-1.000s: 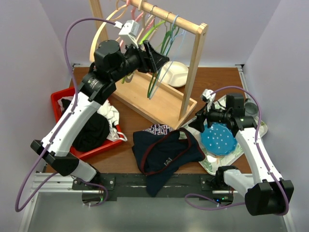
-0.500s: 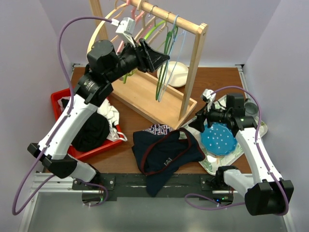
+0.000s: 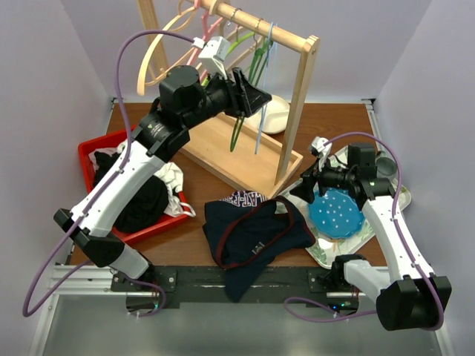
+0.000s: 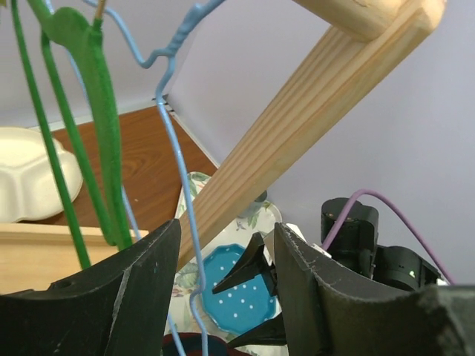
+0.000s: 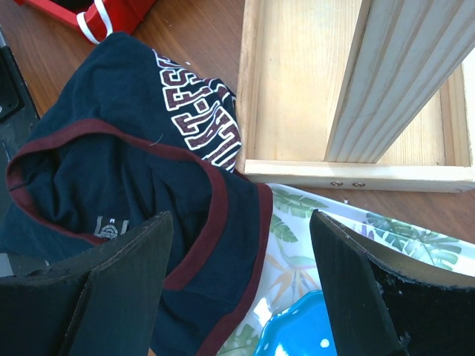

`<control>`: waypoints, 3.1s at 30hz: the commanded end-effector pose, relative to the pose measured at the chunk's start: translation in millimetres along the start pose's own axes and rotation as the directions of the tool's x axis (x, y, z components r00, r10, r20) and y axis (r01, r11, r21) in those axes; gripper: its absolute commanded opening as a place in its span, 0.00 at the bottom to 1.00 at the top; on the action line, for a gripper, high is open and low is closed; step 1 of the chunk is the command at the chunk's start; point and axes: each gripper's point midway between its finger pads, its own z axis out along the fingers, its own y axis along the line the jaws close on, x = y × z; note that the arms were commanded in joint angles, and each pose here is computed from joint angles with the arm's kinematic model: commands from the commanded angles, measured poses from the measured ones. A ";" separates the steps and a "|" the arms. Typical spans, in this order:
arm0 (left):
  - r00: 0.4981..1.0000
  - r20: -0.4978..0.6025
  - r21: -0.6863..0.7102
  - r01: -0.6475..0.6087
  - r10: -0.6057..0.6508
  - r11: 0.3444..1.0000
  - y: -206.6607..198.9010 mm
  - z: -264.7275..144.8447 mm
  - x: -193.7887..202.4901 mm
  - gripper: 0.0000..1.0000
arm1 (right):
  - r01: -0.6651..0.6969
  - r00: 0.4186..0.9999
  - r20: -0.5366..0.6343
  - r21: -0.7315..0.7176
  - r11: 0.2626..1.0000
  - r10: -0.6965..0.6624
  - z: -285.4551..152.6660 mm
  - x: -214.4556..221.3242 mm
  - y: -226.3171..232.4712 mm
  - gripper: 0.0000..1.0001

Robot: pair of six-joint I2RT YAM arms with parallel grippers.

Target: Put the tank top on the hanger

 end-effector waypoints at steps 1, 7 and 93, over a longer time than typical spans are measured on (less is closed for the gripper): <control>0.998 0.050 -0.058 -0.037 0.040 0.998 5.3 -4.3 -13.8 0.58 | 0.020 0.999 0.029 -0.023 1.000 -0.020 -2.3 -7.2 5.0 0.79; 0.999 0.001 -0.086 -0.044 0.044 0.995 16.7 5.7 0.7 0.59 | 0.020 0.999 0.029 -0.023 1.000 -0.020 -2.5 -7.2 5.3 0.79; 0.891 -0.435 0.466 0.102 0.127 0.879 -13.8 -183.9 230.5 0.00 | 0.192 0.976 0.050 -0.651 0.734 -0.211 0.8 -73.4 152.5 0.82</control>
